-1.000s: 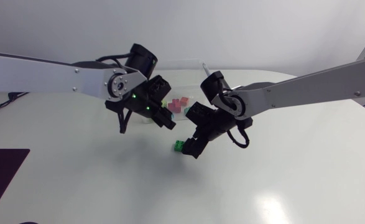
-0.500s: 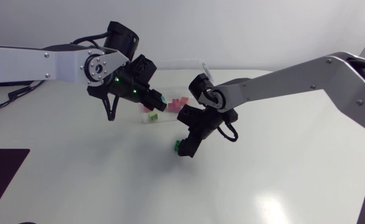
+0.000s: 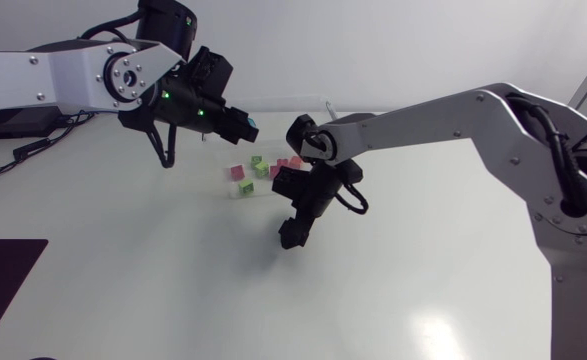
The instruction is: Place the duplo bricks in the container
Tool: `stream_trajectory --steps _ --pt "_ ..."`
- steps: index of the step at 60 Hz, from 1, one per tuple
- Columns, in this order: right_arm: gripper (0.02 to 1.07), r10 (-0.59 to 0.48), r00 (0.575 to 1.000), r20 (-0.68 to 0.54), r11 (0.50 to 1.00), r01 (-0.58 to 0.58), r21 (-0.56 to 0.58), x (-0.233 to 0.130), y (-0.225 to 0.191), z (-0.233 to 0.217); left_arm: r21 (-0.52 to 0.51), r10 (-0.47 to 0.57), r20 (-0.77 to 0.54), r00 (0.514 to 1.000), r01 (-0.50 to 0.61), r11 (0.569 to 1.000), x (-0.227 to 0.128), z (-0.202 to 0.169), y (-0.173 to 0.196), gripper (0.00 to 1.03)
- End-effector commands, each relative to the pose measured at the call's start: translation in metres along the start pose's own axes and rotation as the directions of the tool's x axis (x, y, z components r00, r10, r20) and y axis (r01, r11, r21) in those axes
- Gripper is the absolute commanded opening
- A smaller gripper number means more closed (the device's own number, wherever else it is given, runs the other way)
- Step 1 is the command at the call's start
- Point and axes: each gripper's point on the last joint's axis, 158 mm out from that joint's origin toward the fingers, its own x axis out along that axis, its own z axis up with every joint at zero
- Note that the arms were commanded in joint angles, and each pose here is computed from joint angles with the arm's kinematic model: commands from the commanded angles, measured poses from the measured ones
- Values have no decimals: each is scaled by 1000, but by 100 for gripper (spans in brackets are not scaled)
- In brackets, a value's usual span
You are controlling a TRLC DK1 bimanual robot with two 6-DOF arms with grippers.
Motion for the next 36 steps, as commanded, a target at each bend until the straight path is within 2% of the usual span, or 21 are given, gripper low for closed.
stream_trajectory --steps 1,3,6,12,24,36 --pt "93 21 999 -42 999 -22 -31 8 3 -4 -25 13 61 998 -12 1000 -14 21 9 23" --pt "92 25 998 -50 999 -26 -30 8 3 -4 -25 14 62 998 -12 1000 -14 22 9 23" --pt "83 27 998 -65 999 -29 -32 10 2 -6 -24 14 67 998 -13 1000 -16 23 9 23" --pt "75 26 995 -92 999 -29 -27 15 0 -10 -26 11 72 997 -9 1000 -19 25 7 23" --pt "74 12 991 -135 1000 -15 -21 18 -6 -16 -24 10 82 997 -8 1000 -25 28 6 23" --pt "67 -9 989 -146 1000 5 -28 21 -11 -13 -24 12 88 996 -10 1000 -29 30 6 23"
